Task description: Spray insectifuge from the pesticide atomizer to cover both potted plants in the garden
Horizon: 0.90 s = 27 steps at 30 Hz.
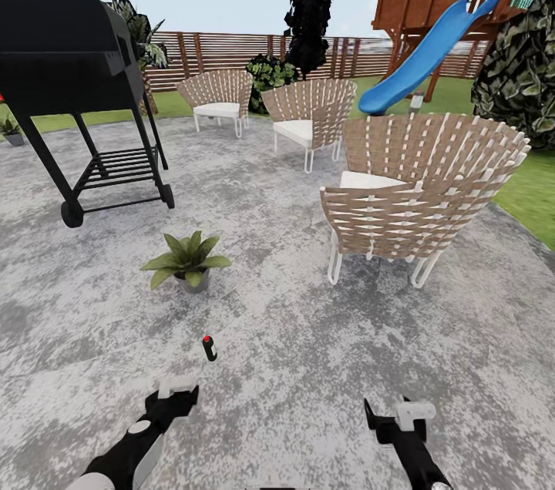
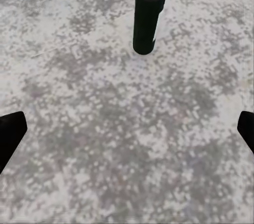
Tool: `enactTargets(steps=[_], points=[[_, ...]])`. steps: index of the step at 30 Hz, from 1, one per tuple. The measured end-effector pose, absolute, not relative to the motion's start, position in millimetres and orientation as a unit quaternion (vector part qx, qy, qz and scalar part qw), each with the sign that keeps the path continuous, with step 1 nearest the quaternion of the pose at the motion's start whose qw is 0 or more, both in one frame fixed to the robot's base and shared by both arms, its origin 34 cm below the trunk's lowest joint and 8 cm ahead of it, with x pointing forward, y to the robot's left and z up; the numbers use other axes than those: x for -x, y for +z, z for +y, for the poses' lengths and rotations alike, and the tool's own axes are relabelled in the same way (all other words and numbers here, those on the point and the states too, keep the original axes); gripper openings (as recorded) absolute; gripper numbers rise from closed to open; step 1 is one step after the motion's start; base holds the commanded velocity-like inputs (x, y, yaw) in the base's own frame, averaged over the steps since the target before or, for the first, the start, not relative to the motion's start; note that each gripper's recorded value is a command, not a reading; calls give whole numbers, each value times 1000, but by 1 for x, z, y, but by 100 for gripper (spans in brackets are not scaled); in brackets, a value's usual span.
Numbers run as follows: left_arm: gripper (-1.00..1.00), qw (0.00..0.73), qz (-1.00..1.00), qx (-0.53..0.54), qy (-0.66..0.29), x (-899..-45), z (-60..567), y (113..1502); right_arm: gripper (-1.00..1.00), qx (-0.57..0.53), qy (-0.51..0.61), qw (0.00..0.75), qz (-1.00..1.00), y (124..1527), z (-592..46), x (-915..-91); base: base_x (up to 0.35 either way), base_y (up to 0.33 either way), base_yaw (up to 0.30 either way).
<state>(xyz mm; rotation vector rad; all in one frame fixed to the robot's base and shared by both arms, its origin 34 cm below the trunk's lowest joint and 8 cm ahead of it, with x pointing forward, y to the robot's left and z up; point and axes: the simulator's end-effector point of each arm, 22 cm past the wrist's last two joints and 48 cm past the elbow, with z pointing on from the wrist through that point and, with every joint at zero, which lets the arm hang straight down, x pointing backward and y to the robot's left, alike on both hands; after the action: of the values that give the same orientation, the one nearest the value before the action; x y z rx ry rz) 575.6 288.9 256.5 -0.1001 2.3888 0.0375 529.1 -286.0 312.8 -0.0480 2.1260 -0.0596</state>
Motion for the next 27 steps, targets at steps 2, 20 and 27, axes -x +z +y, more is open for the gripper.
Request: enactTargets(steps=[2, 20, 27], points=[[100, 383, 923, 34, 13, -580, 286, 261, 100, 20, -24, 480, 877, 311, -286, -531, 0, 0, 0], [100, 398, 916, 23, 48, -589, 313, 270, 100, 20, -25, 466, 884, 301, -288, -522, 248, 0, 0], [100, 399, 916, 23, 40, -586, 303, 268, 100, 20, -25, 456, 889, 293, -288, -515, 201, -76, 0]])
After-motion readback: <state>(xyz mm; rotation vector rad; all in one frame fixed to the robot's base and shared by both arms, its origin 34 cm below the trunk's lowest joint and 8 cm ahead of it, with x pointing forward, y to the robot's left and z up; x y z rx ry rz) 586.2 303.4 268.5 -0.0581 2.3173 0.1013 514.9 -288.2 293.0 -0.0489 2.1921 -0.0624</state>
